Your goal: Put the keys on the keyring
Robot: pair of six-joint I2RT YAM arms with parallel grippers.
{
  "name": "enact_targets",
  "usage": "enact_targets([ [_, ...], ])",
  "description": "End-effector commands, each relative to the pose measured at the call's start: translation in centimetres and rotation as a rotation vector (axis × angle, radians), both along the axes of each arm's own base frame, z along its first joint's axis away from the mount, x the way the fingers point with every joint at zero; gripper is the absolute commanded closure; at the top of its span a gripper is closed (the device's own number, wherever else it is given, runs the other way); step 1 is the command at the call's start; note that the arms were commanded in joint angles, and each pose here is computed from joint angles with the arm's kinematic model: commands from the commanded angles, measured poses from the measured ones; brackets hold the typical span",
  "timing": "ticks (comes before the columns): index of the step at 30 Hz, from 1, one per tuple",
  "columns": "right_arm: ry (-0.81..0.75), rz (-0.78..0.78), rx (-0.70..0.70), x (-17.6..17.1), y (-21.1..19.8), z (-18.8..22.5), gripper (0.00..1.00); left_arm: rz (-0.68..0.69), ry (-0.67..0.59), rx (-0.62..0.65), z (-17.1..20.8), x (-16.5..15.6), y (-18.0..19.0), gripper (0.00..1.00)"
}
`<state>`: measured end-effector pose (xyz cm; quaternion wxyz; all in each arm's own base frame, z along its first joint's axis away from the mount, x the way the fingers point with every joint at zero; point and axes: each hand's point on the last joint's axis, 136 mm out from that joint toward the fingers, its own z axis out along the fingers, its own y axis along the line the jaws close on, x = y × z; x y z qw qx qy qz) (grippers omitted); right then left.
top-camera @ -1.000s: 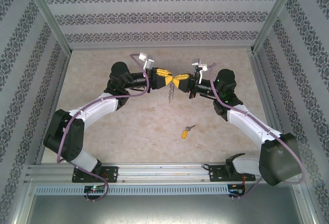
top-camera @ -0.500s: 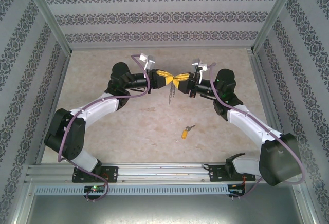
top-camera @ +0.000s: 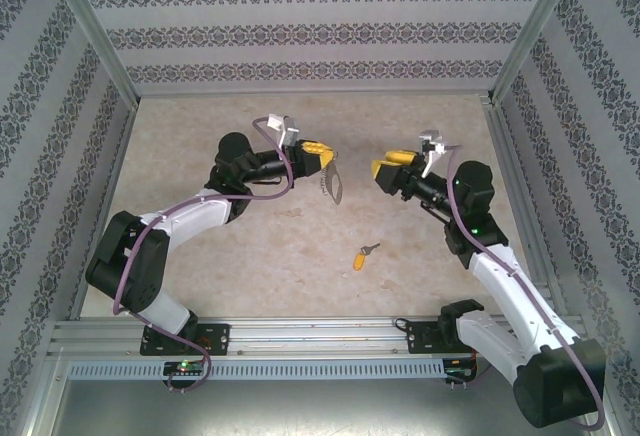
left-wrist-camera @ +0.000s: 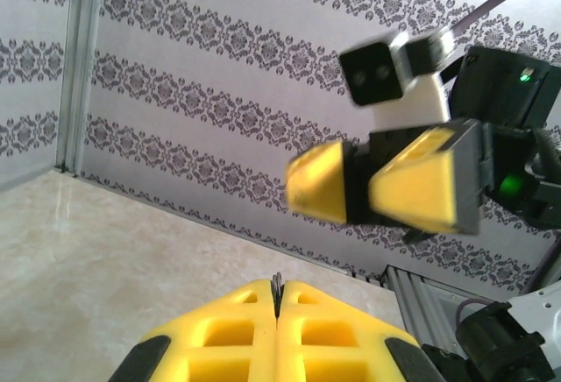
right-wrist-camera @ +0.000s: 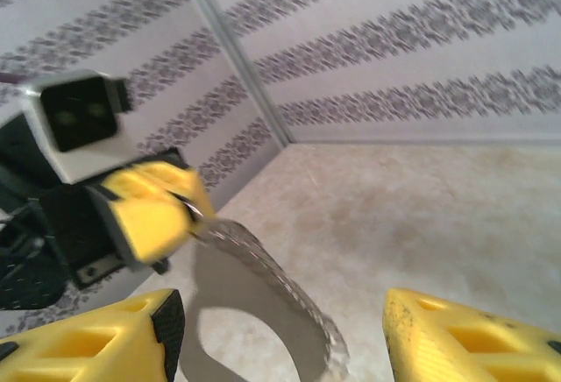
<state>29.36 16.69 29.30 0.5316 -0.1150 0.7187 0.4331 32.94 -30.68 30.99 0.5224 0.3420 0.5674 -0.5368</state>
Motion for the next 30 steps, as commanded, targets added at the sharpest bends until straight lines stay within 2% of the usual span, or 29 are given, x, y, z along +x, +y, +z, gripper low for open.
enact_targets([
  [1,0.158,-0.118,0.001,0.9,-1.5,-4.1,0.38,0.016,-0.189,-0.069,3.1,-1.1,0.4,1.00],
  [8,0.334,-0.196,-0.022,1.7,-2.4,-9.4,0.37,0.053,-0.302,-0.095,3.0,-1.6,1.0,1.00],
  [18,0.428,-0.222,-0.057,1.9,-2.2,-13.5,0.38,0.002,-0.450,-0.118,2.7,-3.2,0.9,1.00],
  [25,0.424,-0.225,-0.072,2.4,-2.1,-13.7,0.38,-0.121,-0.460,-0.098,2.2,-4.6,0.1,1.00],
  [30,0.415,-0.235,-0.080,2.8,-2.2,-13.7,0.38,-0.196,-0.407,-0.104,2.7,-5.3,-0.5,1.00],
])
